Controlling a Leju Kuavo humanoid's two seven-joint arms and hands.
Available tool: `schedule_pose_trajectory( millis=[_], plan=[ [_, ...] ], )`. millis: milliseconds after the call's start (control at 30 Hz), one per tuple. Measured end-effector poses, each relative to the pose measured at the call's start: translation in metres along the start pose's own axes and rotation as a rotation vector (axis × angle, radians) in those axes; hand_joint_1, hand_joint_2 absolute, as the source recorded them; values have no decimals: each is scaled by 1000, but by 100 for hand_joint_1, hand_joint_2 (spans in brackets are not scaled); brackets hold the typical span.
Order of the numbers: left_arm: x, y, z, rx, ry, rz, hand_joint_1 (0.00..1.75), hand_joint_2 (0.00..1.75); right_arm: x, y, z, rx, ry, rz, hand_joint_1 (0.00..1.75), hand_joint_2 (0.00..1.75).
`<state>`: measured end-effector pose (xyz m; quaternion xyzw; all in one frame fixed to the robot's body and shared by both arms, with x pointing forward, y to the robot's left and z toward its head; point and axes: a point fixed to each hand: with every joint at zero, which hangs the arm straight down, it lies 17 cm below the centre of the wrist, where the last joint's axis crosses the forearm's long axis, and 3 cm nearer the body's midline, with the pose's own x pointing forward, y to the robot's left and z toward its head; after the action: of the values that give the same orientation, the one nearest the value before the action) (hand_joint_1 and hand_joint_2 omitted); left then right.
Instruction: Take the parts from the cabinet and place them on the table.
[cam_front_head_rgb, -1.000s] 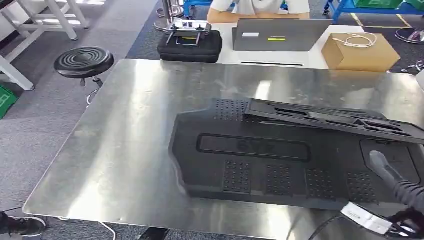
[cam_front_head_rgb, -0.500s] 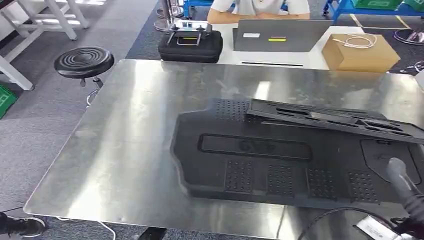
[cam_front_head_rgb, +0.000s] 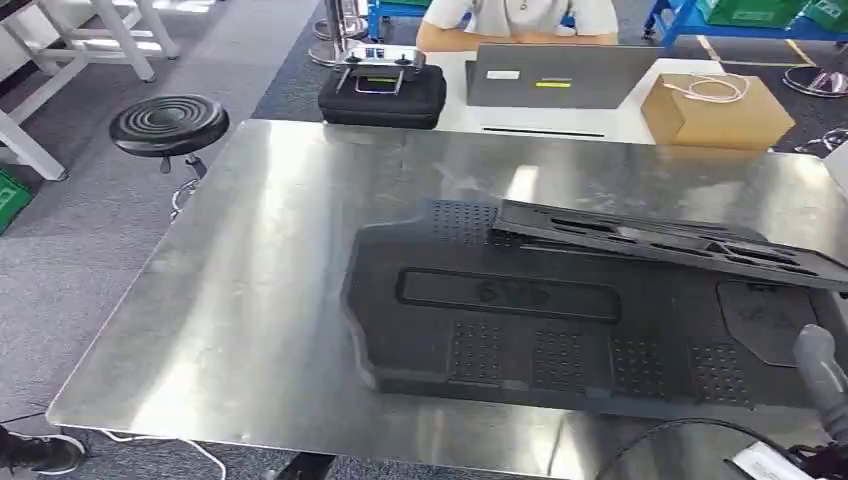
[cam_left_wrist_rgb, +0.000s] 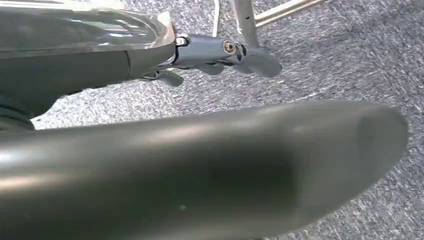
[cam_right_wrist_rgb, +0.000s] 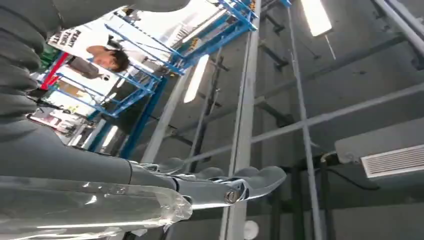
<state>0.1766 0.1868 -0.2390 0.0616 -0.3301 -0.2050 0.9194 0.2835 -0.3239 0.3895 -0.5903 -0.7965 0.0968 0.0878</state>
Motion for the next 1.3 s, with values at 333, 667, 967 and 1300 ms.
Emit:
schedule_pose_trajectory(
  millis=[333,667,967,1300],
  plan=[
    [0,0,0,1,0,0,0,0,0,-1,-2,-9,4,1,0,175],
    [-1,2,0,8,1,-3,0,0,-1,-6,-3,-26,9,-5,0,175],
    [-1,2,0,9,1,-4,0,0,-6,-11,-2,-35,14,2,0,175],
    [0,2,0,10,0,-4,0,0,-5,-15,-6,-50,6,9,0,175]
  ],
)
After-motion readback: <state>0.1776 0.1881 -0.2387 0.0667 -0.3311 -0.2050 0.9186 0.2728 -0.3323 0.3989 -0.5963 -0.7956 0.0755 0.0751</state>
